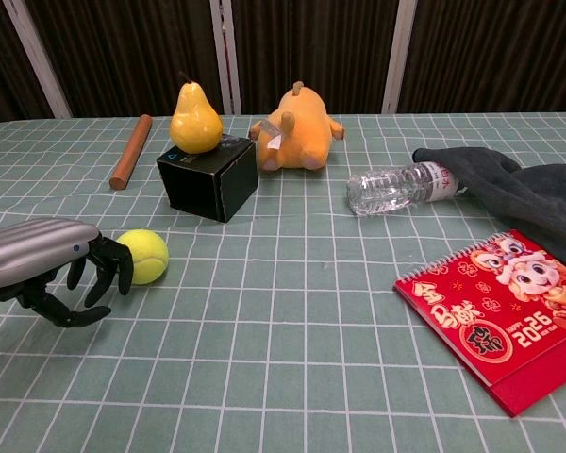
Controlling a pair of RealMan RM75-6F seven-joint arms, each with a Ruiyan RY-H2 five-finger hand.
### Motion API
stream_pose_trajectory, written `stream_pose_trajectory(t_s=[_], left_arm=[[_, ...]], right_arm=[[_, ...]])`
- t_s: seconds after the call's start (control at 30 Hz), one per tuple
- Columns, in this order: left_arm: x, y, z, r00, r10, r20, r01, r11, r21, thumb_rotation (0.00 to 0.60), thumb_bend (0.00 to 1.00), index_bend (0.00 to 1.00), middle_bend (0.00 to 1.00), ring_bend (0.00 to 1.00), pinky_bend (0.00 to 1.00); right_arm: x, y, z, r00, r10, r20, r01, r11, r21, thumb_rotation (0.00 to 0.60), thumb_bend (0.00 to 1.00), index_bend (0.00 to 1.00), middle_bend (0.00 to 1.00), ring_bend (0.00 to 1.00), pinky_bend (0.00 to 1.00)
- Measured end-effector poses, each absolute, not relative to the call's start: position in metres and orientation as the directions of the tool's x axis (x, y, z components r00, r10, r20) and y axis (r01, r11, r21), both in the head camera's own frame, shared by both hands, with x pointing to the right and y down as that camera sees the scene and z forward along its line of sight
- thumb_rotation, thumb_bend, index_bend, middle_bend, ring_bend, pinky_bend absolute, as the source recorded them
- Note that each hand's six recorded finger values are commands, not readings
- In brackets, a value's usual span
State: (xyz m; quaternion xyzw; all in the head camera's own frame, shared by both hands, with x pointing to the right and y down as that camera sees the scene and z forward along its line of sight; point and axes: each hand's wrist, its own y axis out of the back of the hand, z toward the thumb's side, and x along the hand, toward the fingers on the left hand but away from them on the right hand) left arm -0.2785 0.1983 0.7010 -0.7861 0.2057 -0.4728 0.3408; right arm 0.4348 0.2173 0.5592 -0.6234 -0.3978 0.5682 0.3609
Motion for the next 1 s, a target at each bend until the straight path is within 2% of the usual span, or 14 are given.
stream_pose_trajectory(t_s=[0.53, 1.0], left_arm=[[-0.270, 0.169, 0.713, 0.445, -0.684, 0.578, -0.021, -0.653, -0.757, 0.600, 0.31, 0.46, 0.62, 0.38, 0.50], [-0.259, 0.146, 0.727, 0.442, -0.677, 0.588, 0.003, -0.654, -0.756, 0.600, 0.31, 0.44, 0.60, 0.37, 0.45]], right_arm=[[0.437, 0.217, 0.562, 0.033, 0.901, -0.432, 0.087, -0.434, -0.897, 0.600, 0.33, 0.00, 0.00, 0.00, 0.00], [0.434, 0.217, 0.566, 0.039, 0.895, -0.445, 0.086, -0.447, -0.891, 0.600, 0.33, 0.00, 0.00, 0.00, 0.00]])
